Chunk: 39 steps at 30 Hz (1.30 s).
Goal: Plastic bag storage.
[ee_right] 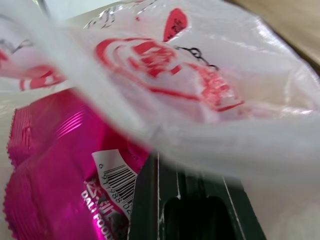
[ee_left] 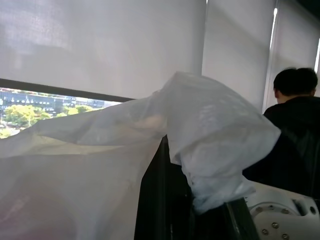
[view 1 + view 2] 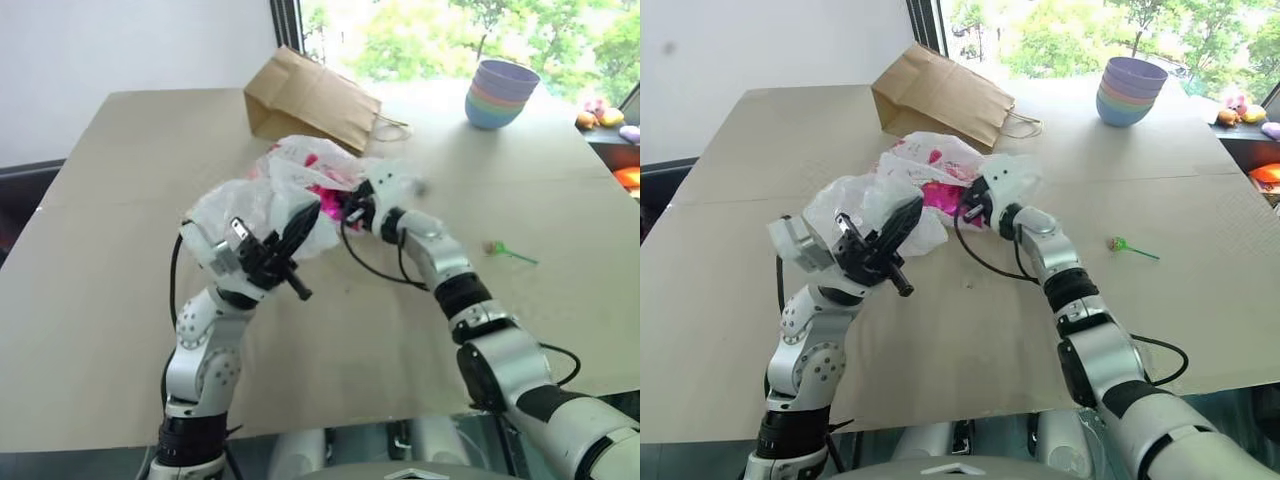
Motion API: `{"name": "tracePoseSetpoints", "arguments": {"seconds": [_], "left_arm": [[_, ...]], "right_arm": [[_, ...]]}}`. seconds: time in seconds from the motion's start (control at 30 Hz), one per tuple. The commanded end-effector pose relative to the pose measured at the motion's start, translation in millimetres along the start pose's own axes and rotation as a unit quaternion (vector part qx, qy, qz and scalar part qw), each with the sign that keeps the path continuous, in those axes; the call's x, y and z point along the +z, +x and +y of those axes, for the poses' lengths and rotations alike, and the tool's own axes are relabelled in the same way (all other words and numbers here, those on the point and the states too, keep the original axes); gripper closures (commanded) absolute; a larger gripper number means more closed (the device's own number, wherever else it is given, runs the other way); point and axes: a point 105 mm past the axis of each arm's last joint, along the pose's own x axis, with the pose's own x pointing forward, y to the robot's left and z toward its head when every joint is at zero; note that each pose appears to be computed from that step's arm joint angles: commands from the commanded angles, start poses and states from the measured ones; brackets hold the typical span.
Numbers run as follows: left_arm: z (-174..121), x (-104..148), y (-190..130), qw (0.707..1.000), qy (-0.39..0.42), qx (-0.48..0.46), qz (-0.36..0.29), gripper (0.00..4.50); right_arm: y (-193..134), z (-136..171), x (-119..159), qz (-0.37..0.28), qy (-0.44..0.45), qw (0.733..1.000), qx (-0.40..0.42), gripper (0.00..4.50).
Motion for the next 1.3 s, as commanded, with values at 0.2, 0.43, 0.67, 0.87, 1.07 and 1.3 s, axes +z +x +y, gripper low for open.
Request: {"name": "tracePoseSetpoints", "arguments": {"seconds": [0.2, 0.43, 0.67, 0.87, 1.07, 1.3], "left_arm": [[23.4, -6.0, -29.7, 0.989, 0.076, 0.118, 0.043, 4.5], [41.3, 0.8, -60.2, 0.972, 0.095, 0.203, 0.07, 4.5], [48.5, 12.2, -68.4, 0.964, 0.102, 0.239, 0.057, 4.5], [41.1, 8.7, -67.8, 0.966, 0.095, 0.23, 0.066, 4.5], [43.4, 8.0, -62.2, 0.967, 0.1, 0.224, 0.068, 4.5], [42.7, 6.7, -60.5, 0.966, 0.107, 0.221, 0.076, 4.5]], "right_arm": [[-40.1, -17.0, 43.4, -0.06, 0.019, 0.998, -0.023, 1.2], [-98.8, -4.5, 36.5, -0.003, 0.051, 0.998, 0.042, 0.08], [-172.4, -20.0, 34.4, 0.046, 0.01, 0.997, 0.06, 0.08], [-248.0, -99.4, 1.0, 0.204, -0.099, 0.972, -0.061, 0.08], [-270.1, -131.8, -34.1, 0.262, -0.089, 0.955, -0.105, 0.08], [-274.6, -136.6, -58.4, 0.301, -0.035, 0.947, -0.103, 0.77]]}}
